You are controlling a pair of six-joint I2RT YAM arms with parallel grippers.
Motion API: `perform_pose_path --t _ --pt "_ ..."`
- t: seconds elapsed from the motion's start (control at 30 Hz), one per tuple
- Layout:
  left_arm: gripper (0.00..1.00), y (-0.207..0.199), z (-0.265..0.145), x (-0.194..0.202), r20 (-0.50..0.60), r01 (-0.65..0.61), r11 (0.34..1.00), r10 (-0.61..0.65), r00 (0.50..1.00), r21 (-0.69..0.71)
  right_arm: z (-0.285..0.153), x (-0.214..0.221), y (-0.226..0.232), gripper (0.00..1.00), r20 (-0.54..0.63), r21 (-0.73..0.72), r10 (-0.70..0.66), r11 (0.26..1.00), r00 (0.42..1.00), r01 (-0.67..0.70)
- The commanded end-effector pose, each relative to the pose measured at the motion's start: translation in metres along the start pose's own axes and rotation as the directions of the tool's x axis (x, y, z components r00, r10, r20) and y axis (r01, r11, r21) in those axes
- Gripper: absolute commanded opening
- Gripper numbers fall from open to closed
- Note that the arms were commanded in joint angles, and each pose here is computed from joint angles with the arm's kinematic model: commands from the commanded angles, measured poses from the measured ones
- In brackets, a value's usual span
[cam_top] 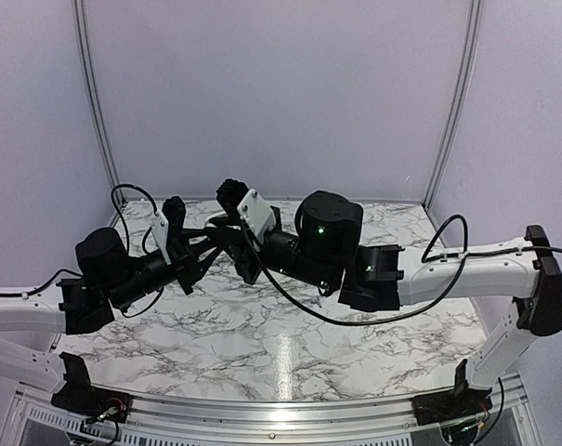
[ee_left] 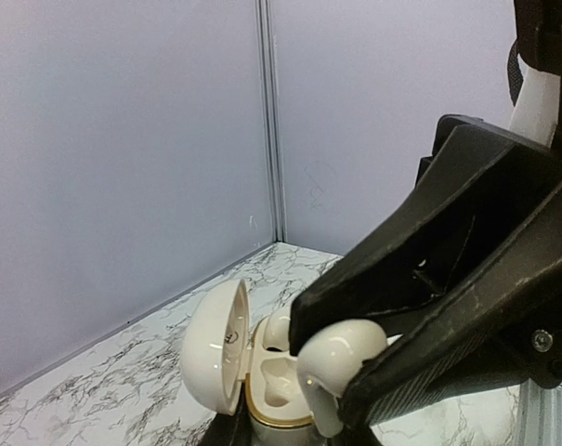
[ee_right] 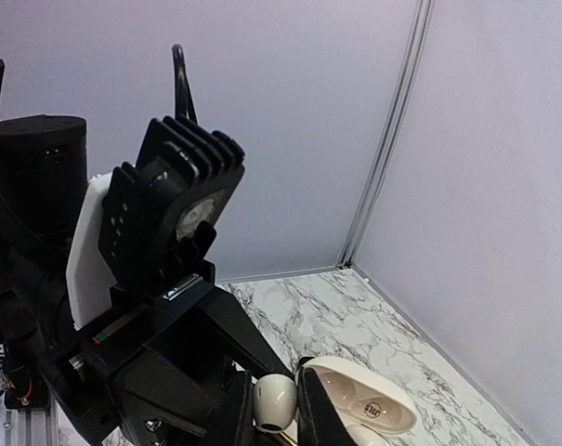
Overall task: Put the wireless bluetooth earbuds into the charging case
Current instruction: Insert the left earbud into the left side groove of the charging case.
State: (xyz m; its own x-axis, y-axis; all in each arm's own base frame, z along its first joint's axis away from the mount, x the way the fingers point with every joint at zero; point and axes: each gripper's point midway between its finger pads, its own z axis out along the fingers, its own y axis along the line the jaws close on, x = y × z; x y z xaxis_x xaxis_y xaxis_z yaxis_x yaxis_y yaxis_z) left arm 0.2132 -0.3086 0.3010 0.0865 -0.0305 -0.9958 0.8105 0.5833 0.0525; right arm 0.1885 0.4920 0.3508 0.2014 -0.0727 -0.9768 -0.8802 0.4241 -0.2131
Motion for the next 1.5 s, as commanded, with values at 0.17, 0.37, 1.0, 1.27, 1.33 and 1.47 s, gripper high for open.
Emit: perform_pose_path --t 0.17,0.37,1.0,1.27,1.33,1.47 --pt "0.00 0.001 0.002 -0.028 0.082 0.003 1.000 -0.003 0.997 -0.002 -0.002 -0.016 -0.013 0.06 0.037 0.082 -0.012 0.997 0.999 0.009" --pt "0.00 0.000 0.002 -0.028 0.082 0.004 1.000 -0.004 0.997 0.003 0.002 -0.015 -0.017 0.06 0.036 0.110 -0.018 0.994 0.999 0.014" --pt "0.00 0.003 0.000 -0.035 0.098 0.020 1.000 -0.018 0.995 -0.014 0.013 0.009 -0.011 0.09 -0.024 0.098 -0.028 0.995 0.999 0.031" --pt "0.00 0.004 -0.001 -0.035 0.101 0.026 0.999 -0.024 0.995 -0.023 0.011 0.012 -0.011 0.18 -0.033 0.095 -0.026 0.995 0.999 0.029" --pt "0.00 0.005 -0.001 -0.035 0.101 0.025 0.999 -0.022 0.995 -0.026 0.010 0.011 -0.010 0.20 -0.031 0.091 -0.028 0.995 0.999 0.030" --pt "0.00 0.005 0.000 -0.036 0.101 0.024 0.999 -0.021 0.995 -0.027 0.007 0.008 -0.011 0.28 -0.022 0.091 -0.030 0.995 0.999 0.032"
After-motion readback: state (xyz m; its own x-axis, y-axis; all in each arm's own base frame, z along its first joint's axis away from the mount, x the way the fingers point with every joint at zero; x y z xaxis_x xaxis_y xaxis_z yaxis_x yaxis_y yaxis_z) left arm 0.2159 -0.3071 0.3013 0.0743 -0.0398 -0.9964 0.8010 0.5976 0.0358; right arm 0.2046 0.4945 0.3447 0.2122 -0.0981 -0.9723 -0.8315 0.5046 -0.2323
